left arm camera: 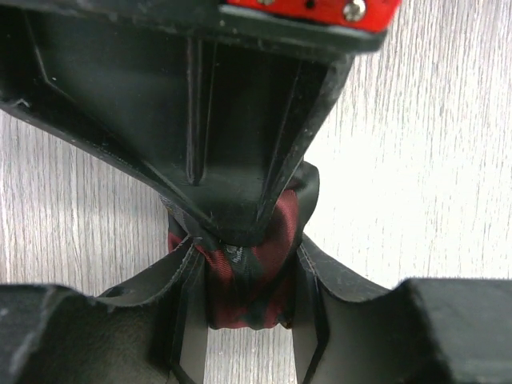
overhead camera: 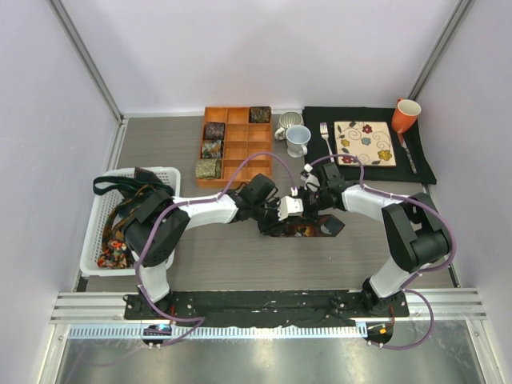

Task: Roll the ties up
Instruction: Roll the tie at the center of the board.

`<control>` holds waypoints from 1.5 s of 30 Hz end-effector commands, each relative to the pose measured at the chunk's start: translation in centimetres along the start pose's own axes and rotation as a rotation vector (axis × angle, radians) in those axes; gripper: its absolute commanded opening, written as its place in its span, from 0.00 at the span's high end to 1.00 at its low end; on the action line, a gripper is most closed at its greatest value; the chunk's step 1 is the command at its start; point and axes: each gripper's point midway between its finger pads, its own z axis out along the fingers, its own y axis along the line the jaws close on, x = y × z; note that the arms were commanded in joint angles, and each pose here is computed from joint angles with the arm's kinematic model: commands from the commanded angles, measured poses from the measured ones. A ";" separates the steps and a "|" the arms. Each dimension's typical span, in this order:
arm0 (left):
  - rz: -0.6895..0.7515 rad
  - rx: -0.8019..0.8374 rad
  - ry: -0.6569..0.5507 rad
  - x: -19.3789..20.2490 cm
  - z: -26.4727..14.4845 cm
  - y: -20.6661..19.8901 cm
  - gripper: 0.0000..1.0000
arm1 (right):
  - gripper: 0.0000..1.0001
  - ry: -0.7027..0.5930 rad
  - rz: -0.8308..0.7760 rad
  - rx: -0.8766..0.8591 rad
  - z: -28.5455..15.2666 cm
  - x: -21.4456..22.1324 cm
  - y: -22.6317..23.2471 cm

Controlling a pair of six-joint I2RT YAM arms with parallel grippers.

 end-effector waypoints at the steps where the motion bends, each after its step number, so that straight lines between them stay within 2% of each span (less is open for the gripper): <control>1: -0.058 0.035 0.132 4.1 0.2 -1.1 0.59 | 0.99 0.023 0.011 0.142 0.7 1.1 -3.5; 2: -0.071 0.035 0.115 3.8 0.1 -0.9 0.52 | 0.99 0.024 0.014 0.161 0.7 1.2 -4.0; 4: -0.087 0.024 0.076 2.6 -0.5 -0.5 0.45 | 0.99 0.041 0.035 0.190 0.8 1.7 -4.9; 5: -0.093 0.026 0.054 2.3 -0.8 -0.3 0.37 | 0.99 0.045 0.038 0.204 0.8 1.8 -5.3; 8: -0.089 0.003 -0.020 0.6 -1.6 0.4 0.30 | 0.99 0.055 0.039 0.272 0.6 2.3 -6.9; 21: -0.121 0.060 -0.172 -3.4 -1.1 0.1 0.23 | 0.99 0.040 0.009 0.452 -0.8 1.6 -10.0; 34: -0.256 0.045 -0.230 -4.7 1.5 1.0 0.22 | 0.99 0.042 0.008 0.482 -0.5 1.5 -10.8; 37: -0.239 0.051 -0.211 -4.1 2.3 0.6 0.29 | 0.99 0.048 0.013 0.459 -0.3 1.6 -10.5; 38: -0.206 0.050 -0.204 -3.9 2.5 0.6 0.38 | 0.99 0.048 0.011 0.449 -0.3 1.6 -10.3; 42: -0.159 0.039 -0.106 -1.7 2.0 -0.1 0.63 | 0.99 0.030 0.012 0.389 -0.4 1.0 -8.6; 43: -0.139 0.034 -0.095 -1.5 1.7 -0.1 0.67 | 0.98 0.021 0.026 0.377 -0.7 0.7 -8.3; 45: -0.111 0.051 0.002 0.6 0.8 -1.0 0.73 | 0.84 0.000 0.057 0.328 -1.6 -0.1 -6.9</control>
